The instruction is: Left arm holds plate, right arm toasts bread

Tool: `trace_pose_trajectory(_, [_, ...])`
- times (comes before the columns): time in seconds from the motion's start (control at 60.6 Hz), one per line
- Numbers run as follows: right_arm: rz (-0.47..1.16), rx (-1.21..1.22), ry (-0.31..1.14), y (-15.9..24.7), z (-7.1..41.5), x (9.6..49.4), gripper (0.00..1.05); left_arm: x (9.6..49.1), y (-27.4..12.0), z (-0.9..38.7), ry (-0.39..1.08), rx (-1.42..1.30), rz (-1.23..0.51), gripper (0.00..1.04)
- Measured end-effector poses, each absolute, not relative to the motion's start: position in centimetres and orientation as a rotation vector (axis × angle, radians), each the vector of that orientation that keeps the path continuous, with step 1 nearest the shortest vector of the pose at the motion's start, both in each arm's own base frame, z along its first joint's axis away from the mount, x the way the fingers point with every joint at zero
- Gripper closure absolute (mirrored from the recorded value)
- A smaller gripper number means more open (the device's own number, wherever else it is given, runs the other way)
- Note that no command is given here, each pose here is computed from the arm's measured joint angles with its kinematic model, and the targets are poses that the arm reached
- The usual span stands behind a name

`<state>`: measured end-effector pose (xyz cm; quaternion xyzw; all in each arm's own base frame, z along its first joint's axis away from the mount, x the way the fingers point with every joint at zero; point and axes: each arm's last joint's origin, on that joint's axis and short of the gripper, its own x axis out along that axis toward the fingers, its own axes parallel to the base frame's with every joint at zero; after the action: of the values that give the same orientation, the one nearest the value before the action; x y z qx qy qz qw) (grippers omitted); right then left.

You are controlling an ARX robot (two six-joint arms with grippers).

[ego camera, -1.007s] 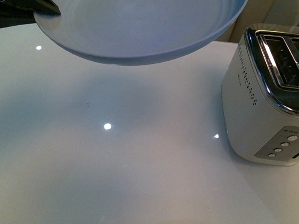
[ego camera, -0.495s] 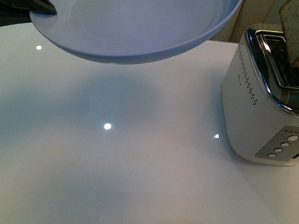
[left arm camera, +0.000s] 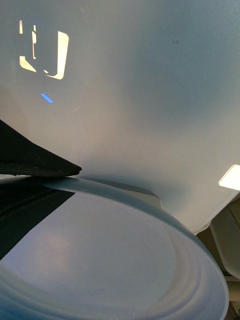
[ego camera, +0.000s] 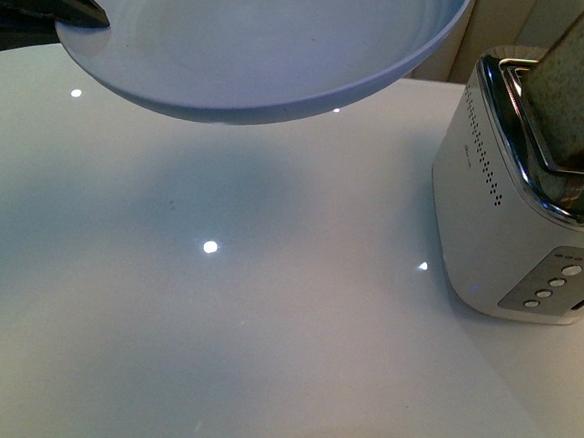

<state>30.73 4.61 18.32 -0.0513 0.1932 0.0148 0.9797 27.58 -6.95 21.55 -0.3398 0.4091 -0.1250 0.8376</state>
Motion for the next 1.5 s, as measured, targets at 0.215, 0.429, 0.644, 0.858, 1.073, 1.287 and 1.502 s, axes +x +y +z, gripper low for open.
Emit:
trace_pose_trajectory(0.215, [0.025,-0.114,0.442,4.6,16.9,30.6,1.02,27.6,-6.9,21.6,0.866,-0.721,-0.267,1.02])
trace_pose_trajectory(0.429, [0.026,-0.115,0.449,4.7,16.7,30.6,0.93,27.6,-6.8,21.6,0.864,-0.721,-0.264,1.02])
trace_pose_trajectory(0.644, [0.032,-0.109,0.465,4.5,16.2,30.3,0.61,27.6,-6.8,21.6,0.864,-0.717,-0.266,1.02])
trace_pose_trajectory(0.858, [0.013,-0.062,0.428,3.9,16.5,29.3,0.29,27.6,-6.8,21.6,0.863,-0.714,-0.268,1.02])
trace_pose_trajectory(1.073, [0.005,0.002,0.329,2.8,18.7,26.3,0.08,27.6,-6.8,21.6,0.863,-0.711,-0.271,1.02])
trace_pose_trajectory(1.287, [-0.003,0.013,0.253,2.5,19.2,25.5,0.13,27.6,-6.7,21.6,0.863,-0.708,-0.272,1.02])
trace_pose_trajectory(1.502, [0.005,0.012,0.01,1.7,18.5,22.4,0.47,27.6,-6.5,21.6,0.863,-0.702,-0.262,1.02])
